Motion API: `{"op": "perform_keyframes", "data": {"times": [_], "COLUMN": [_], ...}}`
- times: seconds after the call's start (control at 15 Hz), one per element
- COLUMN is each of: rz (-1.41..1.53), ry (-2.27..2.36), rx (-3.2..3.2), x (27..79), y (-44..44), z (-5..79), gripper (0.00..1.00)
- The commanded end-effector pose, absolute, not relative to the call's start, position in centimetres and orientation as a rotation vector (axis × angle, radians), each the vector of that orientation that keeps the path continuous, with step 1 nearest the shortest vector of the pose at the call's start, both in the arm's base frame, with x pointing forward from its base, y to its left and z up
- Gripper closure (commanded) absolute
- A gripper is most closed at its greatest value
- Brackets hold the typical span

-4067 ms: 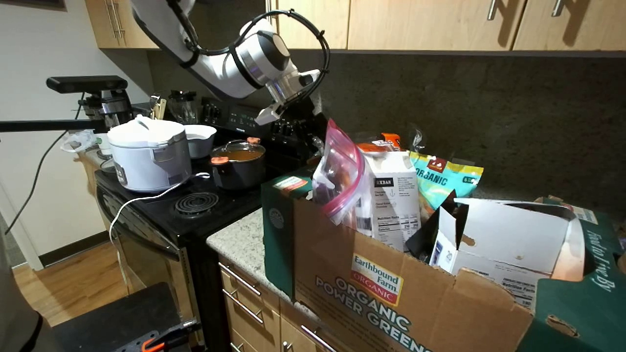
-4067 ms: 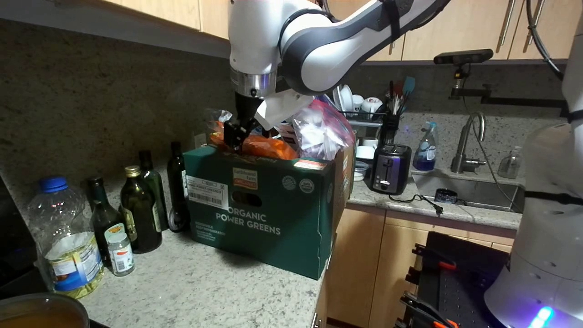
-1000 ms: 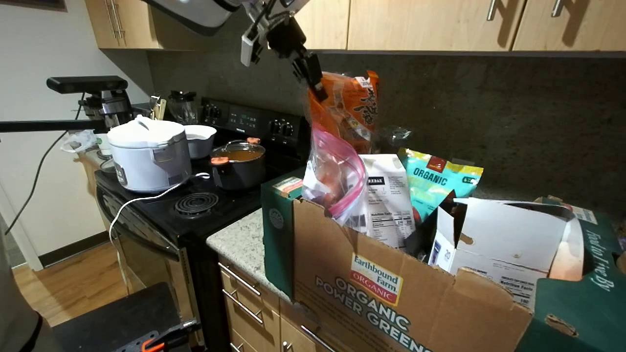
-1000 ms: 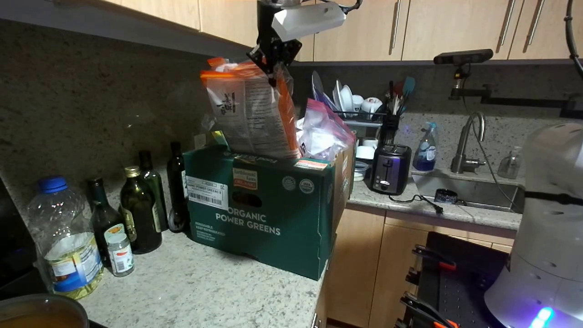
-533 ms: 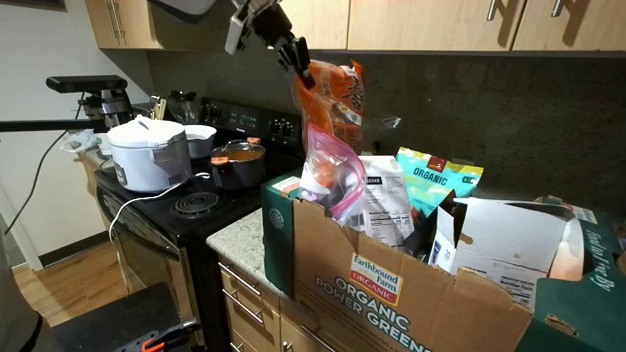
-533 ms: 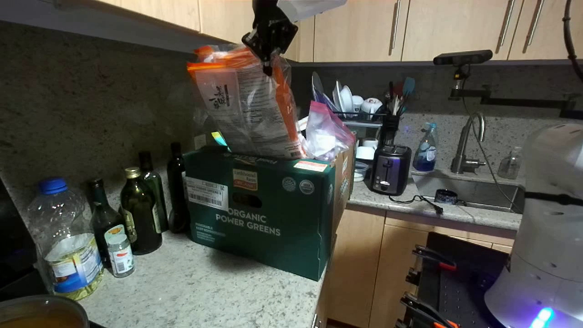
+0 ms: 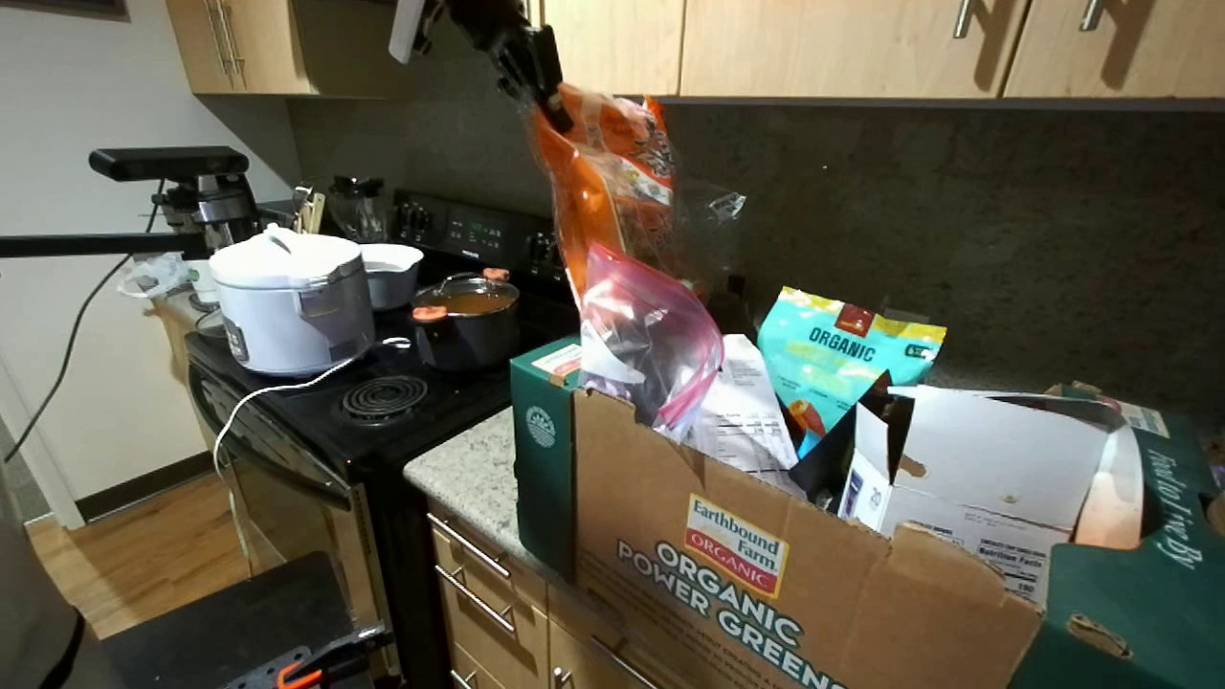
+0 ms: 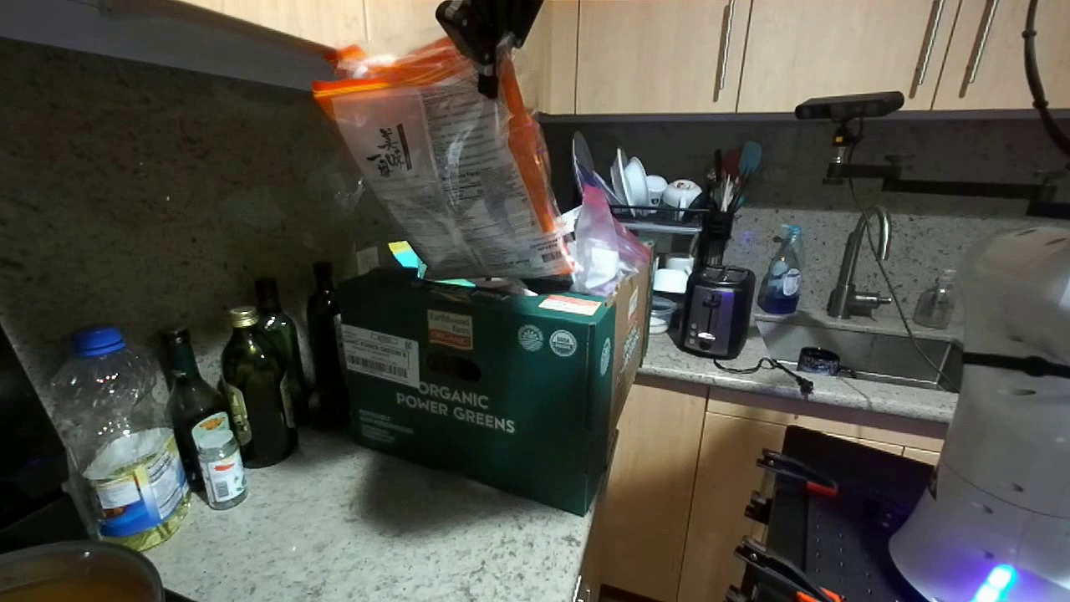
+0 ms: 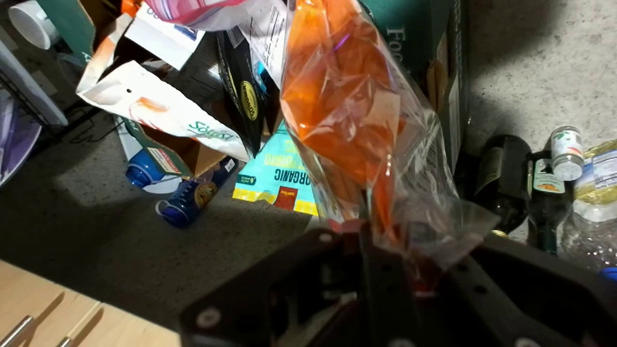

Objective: Remove the orange packet from the green box

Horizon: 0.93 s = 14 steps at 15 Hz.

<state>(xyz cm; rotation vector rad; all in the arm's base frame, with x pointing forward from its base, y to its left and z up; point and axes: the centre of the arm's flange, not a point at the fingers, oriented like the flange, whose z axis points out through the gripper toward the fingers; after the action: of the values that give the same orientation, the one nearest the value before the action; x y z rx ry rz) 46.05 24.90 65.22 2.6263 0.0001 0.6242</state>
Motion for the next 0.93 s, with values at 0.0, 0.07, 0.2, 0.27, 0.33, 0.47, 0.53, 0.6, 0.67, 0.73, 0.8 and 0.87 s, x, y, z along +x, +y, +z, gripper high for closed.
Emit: {"op": "perform_keyframes", "data": {"times": [0.0,0.07,0.2,0.27,0.33,0.47,0.53,0.6,0.67,0.73,0.8,0.87], "rz": [0.587,0.579,0.565,0.553,0.544,0.517,0.501,0.488,0.477,0.468,0.462,0.461], "ry": [0.054,0.06,0.074,0.079,0.088,0.103,0.115,0.129,0.145,0.16,0.182,0.193], "rx": [2.636,2.64,2.65,2.655,2.662,2.684,2.698,2.708,2.718,2.72,2.723,2.726], "x": [45.4,45.2,44.8,44.9,44.8,45.1,45.3,45.3,45.3,45.4,45.3,45.3], "y": [26.8,27.5,28.3,29.0,29.2,30.1,30.6,31.4,31.9,32.7,33.1,33.7], "z": [67.8,68.0,68.3,68.3,68.2,68.2,68.2,68.2,68.2,68.3,68.4,68.5], "gripper": [0.99,0.99,0.99,0.99,0.99,0.99,0.99,0.99,0.99,0.99,0.99,0.99]}}
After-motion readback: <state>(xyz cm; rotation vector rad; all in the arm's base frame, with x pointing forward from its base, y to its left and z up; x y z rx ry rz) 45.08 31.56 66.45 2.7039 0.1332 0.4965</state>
